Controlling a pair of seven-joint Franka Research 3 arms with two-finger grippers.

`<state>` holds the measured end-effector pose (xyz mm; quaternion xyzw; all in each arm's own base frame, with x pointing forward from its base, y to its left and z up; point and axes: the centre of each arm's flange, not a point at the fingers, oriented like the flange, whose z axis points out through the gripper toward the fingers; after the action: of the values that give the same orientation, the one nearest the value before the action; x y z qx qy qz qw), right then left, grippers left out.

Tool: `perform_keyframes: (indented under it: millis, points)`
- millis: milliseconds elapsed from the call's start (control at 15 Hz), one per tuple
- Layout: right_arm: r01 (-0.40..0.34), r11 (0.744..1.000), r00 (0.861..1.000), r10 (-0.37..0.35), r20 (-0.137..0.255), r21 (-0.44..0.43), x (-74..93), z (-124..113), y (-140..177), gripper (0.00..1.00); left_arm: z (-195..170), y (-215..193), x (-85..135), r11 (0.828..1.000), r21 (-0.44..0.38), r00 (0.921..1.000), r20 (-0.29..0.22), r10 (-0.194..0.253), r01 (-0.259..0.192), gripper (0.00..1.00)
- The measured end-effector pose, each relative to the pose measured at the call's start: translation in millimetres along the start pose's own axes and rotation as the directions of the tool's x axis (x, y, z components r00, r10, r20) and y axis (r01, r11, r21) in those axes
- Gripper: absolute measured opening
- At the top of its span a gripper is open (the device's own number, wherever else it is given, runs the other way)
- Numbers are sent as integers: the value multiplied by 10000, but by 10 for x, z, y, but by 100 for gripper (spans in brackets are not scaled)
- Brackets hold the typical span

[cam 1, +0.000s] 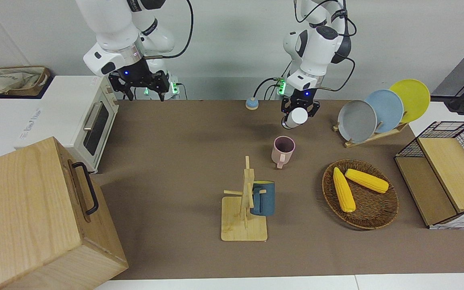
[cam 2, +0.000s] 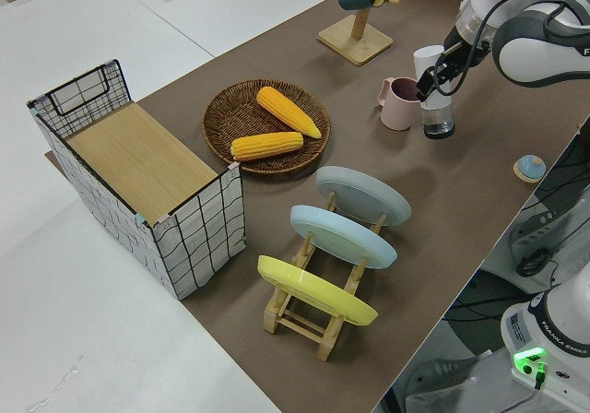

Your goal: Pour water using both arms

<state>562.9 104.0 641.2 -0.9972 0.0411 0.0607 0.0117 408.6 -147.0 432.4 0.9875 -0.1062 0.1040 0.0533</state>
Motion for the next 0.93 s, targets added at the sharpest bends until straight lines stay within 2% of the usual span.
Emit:
perform_keyframes:
  millis: [267,400,600,800,933]
  points:
    - [-611,9981,9981,611,6,96,81,-17,385,100,167,237,-99,9988,57,9981,385,475,-477,63]
    - [-818,9966,9967,818,-4,134,104,-27,518,100,235,244,-117,9988,28,9970,599,491,-493,63]
    - [-864,9962,9963,864,-29,145,105,-37,546,100,298,198,-139,9989,3,9889,1412,467,-472,63]
    - [-864,9962,9962,865,-45,144,100,-44,545,100,308,150,-44,9990,-63,9813,1875,445,-441,63]
    - [-933,9955,9956,934,-50,133,106,-45,582,100,361,140,7,9989,-177,9726,2277,468,-439,63]
